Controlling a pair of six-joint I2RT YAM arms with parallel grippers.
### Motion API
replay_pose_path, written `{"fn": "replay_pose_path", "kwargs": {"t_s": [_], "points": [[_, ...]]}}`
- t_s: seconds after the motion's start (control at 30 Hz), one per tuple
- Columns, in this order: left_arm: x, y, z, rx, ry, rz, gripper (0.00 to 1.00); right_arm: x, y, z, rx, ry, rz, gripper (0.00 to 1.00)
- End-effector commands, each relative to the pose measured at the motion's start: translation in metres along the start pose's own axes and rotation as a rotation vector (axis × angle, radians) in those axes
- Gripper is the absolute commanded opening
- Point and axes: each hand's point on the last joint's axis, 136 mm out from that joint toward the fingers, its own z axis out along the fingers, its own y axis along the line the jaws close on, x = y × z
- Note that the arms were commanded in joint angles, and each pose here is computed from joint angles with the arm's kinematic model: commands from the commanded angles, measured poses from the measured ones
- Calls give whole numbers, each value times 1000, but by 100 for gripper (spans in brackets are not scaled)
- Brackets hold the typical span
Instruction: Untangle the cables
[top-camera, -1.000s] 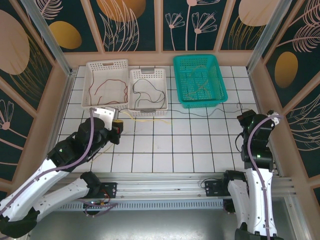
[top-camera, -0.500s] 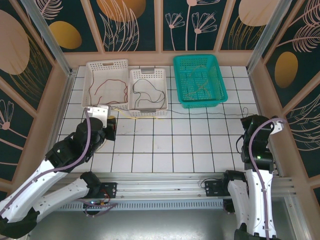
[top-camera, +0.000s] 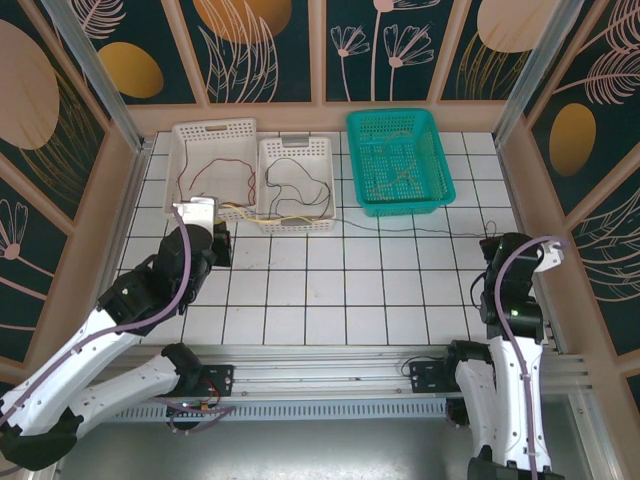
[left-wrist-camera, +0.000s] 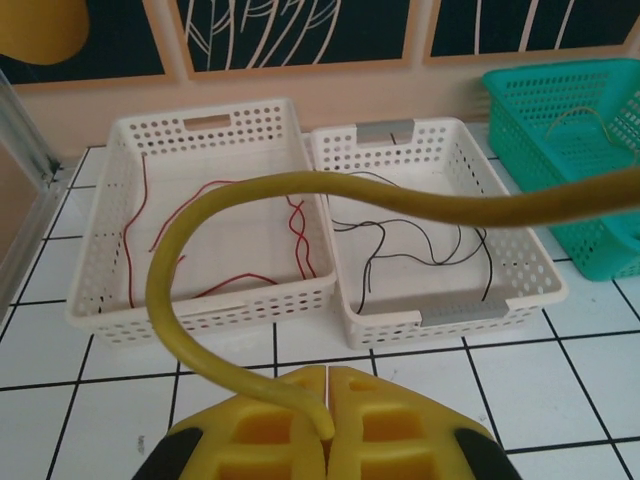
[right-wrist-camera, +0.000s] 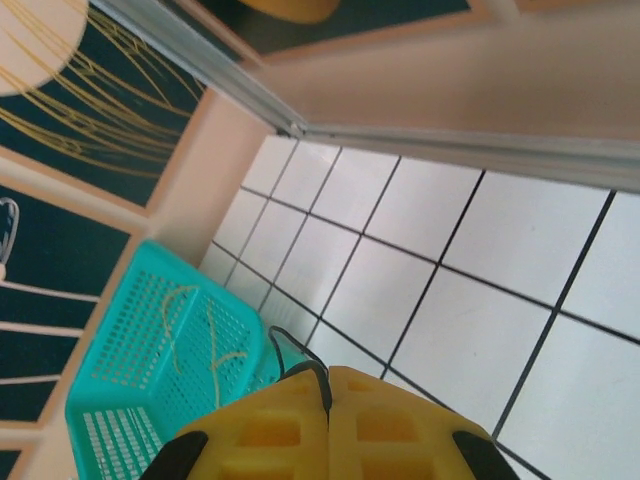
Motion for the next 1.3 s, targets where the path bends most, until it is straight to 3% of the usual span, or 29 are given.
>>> {"fn": "replay_pose_path", "kwargs": {"t_s": [0.0, 0.07, 0.17, 0.3, 0.47, 0.8, 1.07, 1.27], "points": [[-19, -5, -3, 21, -35, -50, 0, 28, 36, 8, -229, 129, -66, 0], [-23, -21, 0, 89, -34, -67, 0, 57, 71, 1, -451, 272, -114, 0], [-30, -47, 8, 187, -30, -88, 0, 94, 97, -8, -650, 460, -148, 0], [-36, -81, 20, 305, -16, -115, 0, 121, 119, -30, -801, 542, -233, 0], [-53, -112, 29, 407, -24, -151, 0, 131, 128, -43, -815, 520, -318, 0], [-114, -179, 62, 535, -87, -142, 0, 124, 98, -31, -717, 418, -248, 0], [-156, -261, 138, 628, -125, -144, 0, 116, 92, -45, -737, 383, -256, 0], [-190, -298, 190, 755, -185, -318, 0, 112, 83, -53, -728, 367, -269, 0]]}}
